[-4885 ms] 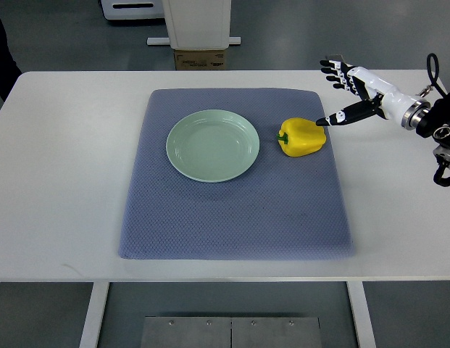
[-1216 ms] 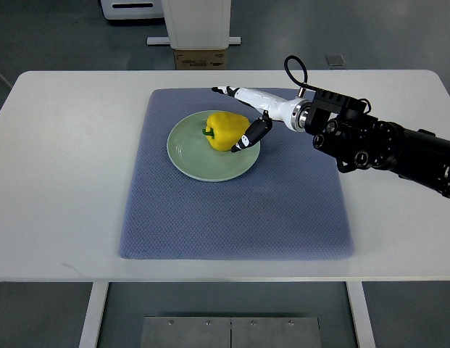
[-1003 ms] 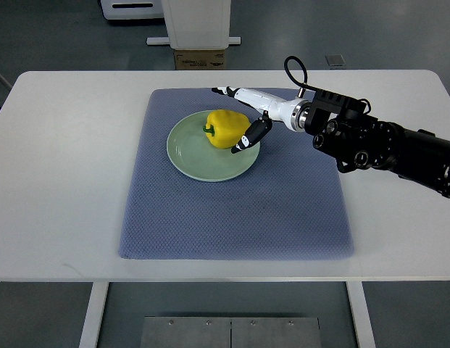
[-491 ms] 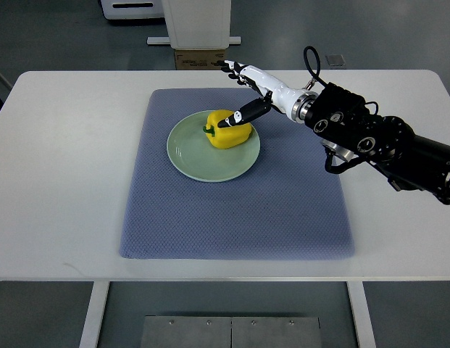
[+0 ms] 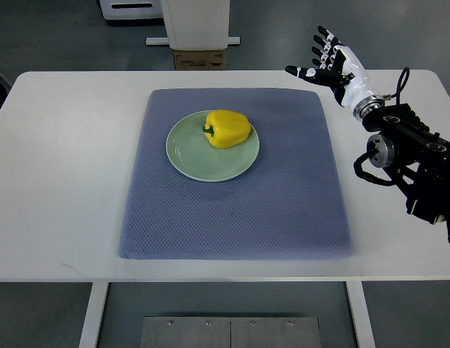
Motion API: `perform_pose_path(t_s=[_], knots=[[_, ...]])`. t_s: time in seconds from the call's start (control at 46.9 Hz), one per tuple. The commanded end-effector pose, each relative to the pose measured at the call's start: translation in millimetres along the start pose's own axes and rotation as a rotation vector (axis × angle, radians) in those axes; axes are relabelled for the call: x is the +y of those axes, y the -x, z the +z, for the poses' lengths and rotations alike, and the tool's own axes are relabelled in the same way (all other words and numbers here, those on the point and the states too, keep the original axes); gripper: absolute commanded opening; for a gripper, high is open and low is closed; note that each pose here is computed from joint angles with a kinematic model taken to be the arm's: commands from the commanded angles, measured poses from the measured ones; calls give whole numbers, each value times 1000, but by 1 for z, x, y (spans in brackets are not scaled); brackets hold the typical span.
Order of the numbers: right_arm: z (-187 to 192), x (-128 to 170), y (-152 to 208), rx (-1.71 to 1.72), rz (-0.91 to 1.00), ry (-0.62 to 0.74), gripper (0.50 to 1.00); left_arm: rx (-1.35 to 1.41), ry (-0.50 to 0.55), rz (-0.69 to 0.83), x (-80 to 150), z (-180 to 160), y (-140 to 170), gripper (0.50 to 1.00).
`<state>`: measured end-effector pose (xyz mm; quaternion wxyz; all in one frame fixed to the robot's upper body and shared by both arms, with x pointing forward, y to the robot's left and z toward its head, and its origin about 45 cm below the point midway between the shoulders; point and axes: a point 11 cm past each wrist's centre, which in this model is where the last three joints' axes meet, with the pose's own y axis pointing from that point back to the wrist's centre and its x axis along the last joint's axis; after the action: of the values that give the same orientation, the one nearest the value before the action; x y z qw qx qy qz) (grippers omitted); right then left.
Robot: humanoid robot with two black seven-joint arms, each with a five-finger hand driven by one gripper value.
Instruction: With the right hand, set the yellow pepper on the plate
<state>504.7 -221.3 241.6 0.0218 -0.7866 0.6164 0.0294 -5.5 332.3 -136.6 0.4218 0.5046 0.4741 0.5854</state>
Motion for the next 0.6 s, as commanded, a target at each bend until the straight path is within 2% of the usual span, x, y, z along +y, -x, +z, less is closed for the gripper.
perform_pose_path(t_s=[0.0,0.256,0.576], knots=[[7,5,-9,-29,28,8,1000,0,0,0,0,0,0,1000],[24,16,-41,-60,127,40,1000,0,0,0,0,0,0,1000],[39,25,-61,-143,211,70,1000,0,0,0,0,0,0,1000]])
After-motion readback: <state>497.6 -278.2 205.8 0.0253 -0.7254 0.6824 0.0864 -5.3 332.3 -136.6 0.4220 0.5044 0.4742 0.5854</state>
